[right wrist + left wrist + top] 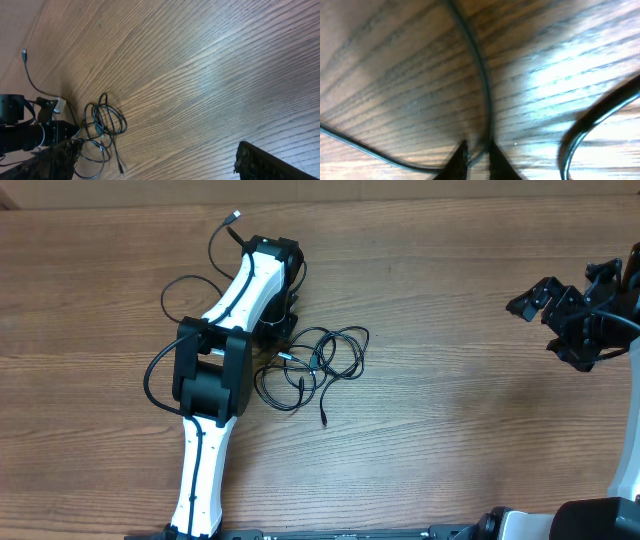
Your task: Untangle cables
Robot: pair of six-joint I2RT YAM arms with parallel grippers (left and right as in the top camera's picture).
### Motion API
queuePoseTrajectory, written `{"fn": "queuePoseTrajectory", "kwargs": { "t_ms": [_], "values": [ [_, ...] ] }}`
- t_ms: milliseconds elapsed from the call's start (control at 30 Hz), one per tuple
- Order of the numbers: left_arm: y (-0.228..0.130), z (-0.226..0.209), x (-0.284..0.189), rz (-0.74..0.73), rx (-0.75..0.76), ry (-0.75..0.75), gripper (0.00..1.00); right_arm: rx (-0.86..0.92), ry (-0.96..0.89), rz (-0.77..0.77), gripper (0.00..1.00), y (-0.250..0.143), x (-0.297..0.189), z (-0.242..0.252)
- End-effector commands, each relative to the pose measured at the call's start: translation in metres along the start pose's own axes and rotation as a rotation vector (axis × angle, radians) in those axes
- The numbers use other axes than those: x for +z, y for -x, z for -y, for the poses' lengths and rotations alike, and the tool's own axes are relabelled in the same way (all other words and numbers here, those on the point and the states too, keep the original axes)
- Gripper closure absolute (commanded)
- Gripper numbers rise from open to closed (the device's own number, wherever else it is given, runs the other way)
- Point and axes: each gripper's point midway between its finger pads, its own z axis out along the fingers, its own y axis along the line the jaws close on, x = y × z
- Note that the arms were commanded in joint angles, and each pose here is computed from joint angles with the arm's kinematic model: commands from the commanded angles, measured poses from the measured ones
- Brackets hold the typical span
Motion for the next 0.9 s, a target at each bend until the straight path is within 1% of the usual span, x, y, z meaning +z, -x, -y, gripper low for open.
{"fn": "queuePoseTrajectory", "kwargs": {
  "t_ms": [0,133,300,433,567,667,800,867],
  "values": [
    [0.002,0.002,0.018,-0.021,-0.004,-0.008,0.96,-0.008,0.012,0.009,0.0,-0.001,-0.002,-0.003],
    [0.014,0.013,-0.006,0.038,-0.01,-0.088,0.96,-0.01,0.014,0.013,0.0,0.0,-0.002,-0.004],
    [0.031,0.014,-0.092,0.214,-0.042,-0.159,0.96,-0.01,0.014,0.013,0.0,0.0,-0.002,-0.004],
    [0.035,0.013,-0.177,0.429,-0.097,-0.268,0.96,-0.01,0.013,0.012,0.0,0.0,-0.002,-0.004],
    [0.024,0.004,-0.262,0.665,-0.164,-0.386,0.96,-0.008,0.012,0.009,0.0,-0.001,-0.002,-0.003],
    [0.007,-0.008,-0.313,0.809,-0.226,-0.475,0.96,-0.009,0.013,0.01,0.0,-0.001,-0.002,-0.003],
    [-0.015,-0.011,-0.373,0.985,-0.16,-0.639,0.96,-0.009,0.014,0.012,0.0,0.0,-0.002,-0.004],
    [-0.023,-0.009,-0.398,1.063,-0.099,-0.721,0.96,-0.01,0.014,0.015,0.0,0.001,-0.002,-0.004]
  ]
}}
